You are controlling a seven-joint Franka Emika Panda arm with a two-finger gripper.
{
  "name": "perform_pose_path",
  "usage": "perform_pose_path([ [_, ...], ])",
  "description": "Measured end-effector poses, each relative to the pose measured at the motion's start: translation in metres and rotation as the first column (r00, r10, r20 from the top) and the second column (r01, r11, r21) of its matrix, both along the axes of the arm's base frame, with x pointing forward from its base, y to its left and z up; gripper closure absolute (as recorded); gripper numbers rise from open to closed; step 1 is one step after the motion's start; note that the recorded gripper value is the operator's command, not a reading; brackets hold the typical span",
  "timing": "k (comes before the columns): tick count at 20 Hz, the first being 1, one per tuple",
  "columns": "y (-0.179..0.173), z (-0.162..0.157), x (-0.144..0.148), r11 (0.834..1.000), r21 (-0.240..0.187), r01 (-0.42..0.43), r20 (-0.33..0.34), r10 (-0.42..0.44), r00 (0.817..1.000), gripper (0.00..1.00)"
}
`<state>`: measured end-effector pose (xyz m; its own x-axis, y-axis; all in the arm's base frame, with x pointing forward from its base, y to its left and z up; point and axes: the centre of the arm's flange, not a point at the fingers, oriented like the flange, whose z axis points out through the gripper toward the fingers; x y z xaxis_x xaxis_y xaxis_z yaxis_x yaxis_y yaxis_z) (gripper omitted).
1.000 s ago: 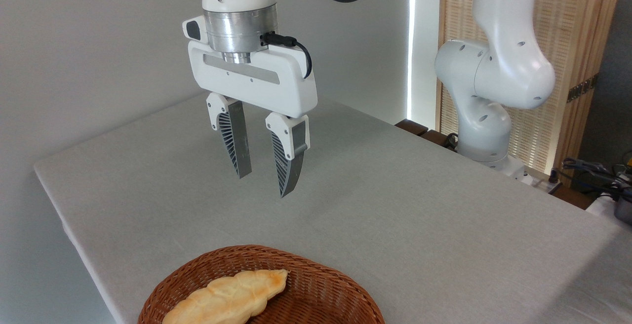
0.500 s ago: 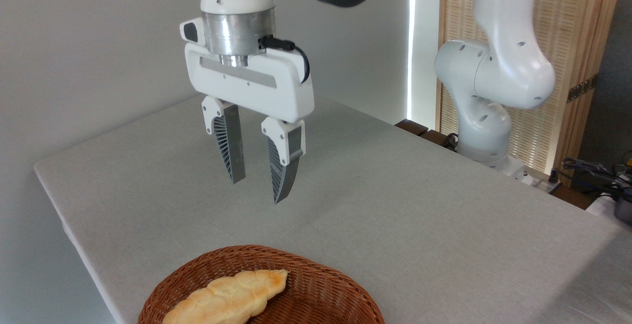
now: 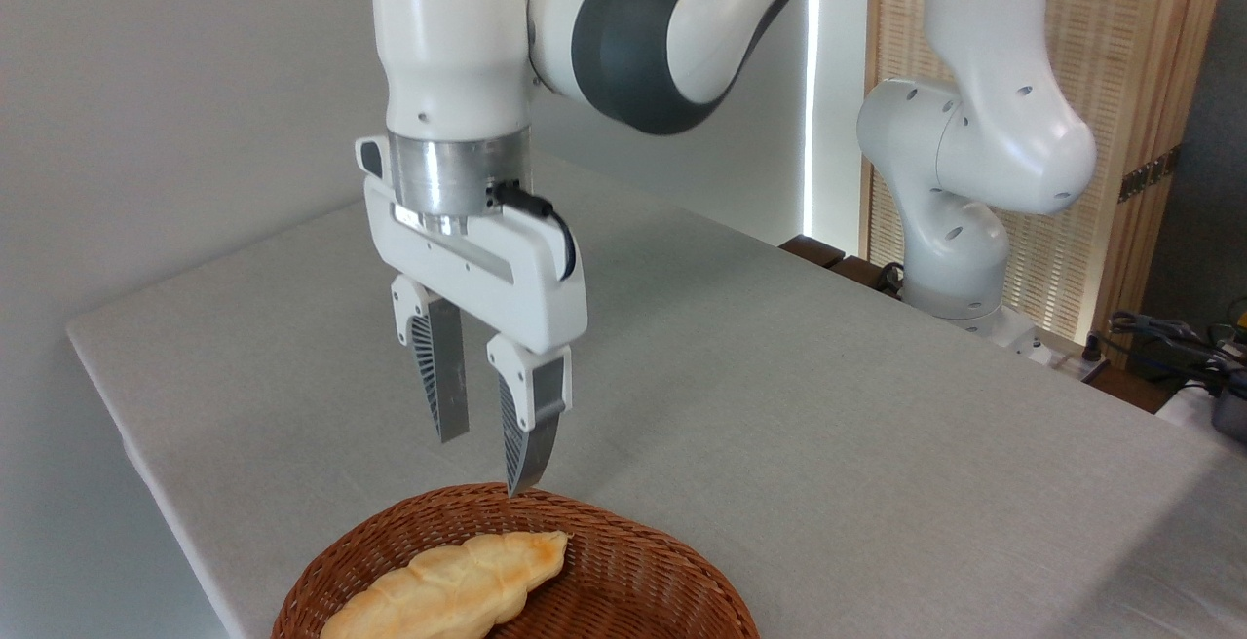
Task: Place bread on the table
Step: 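Lower the open gripper down into the wicker basket over the bread roll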
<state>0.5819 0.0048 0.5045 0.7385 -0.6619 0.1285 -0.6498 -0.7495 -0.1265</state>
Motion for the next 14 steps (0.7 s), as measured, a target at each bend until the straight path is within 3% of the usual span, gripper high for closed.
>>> perform_pose_path([
  [6, 0.018, -0.012, 0.011, 0.999, 0.019, 0.048, 0.039, -0.048, 0.998, 0.00],
  [14, 0.029, -0.061, 0.031, 0.999, 0.023, 0.034, 0.030, -0.035, 0.999, 0.00],
])
